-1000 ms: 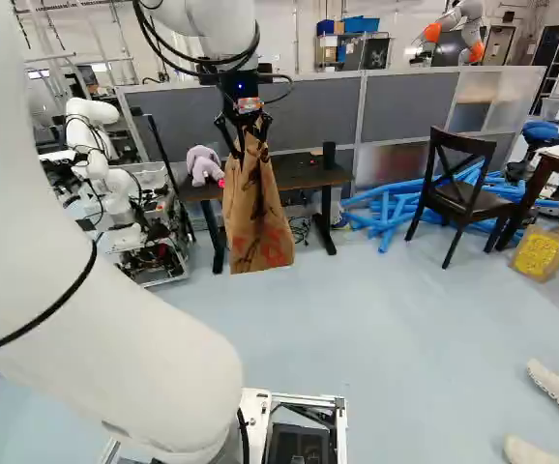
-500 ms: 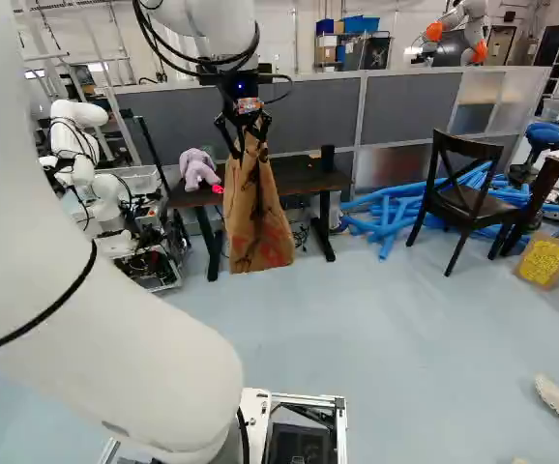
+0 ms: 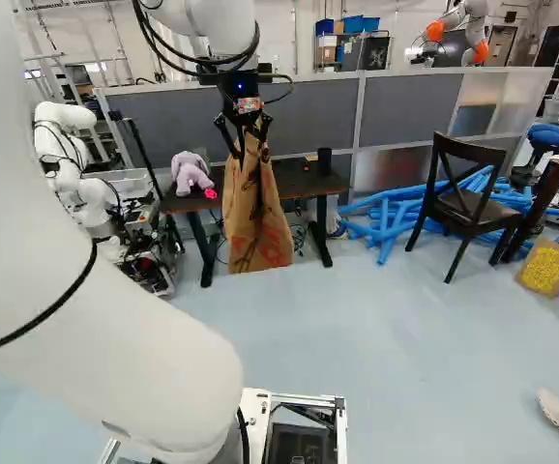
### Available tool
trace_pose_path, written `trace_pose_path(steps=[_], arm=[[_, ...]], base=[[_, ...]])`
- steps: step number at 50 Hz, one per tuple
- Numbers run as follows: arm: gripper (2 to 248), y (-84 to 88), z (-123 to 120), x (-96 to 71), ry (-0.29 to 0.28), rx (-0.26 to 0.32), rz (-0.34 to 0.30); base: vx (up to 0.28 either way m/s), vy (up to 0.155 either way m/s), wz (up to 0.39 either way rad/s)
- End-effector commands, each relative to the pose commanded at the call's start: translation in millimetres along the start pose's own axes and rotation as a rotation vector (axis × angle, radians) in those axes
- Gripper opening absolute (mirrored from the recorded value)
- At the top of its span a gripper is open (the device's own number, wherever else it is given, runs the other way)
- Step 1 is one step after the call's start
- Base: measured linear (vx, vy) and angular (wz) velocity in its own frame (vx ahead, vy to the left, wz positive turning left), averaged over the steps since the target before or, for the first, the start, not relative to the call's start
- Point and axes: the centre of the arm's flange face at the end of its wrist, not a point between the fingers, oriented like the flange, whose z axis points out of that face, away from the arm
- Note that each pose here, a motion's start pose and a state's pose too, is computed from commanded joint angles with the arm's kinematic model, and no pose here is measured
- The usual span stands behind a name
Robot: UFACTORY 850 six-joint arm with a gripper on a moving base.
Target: Pick up the bag on the ground and place it on the table
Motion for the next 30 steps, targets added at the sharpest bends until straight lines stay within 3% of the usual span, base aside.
trace_pose_path(steps=[21,30], arm=[[21,0.0,0.0,0.0,0.000,0.000,0.000],[21,0.0,0.0,0.0,0.000,0.000,0.000]], base=[[0.129,-0.070,0.005],[0.144,-0.052,0.131]])
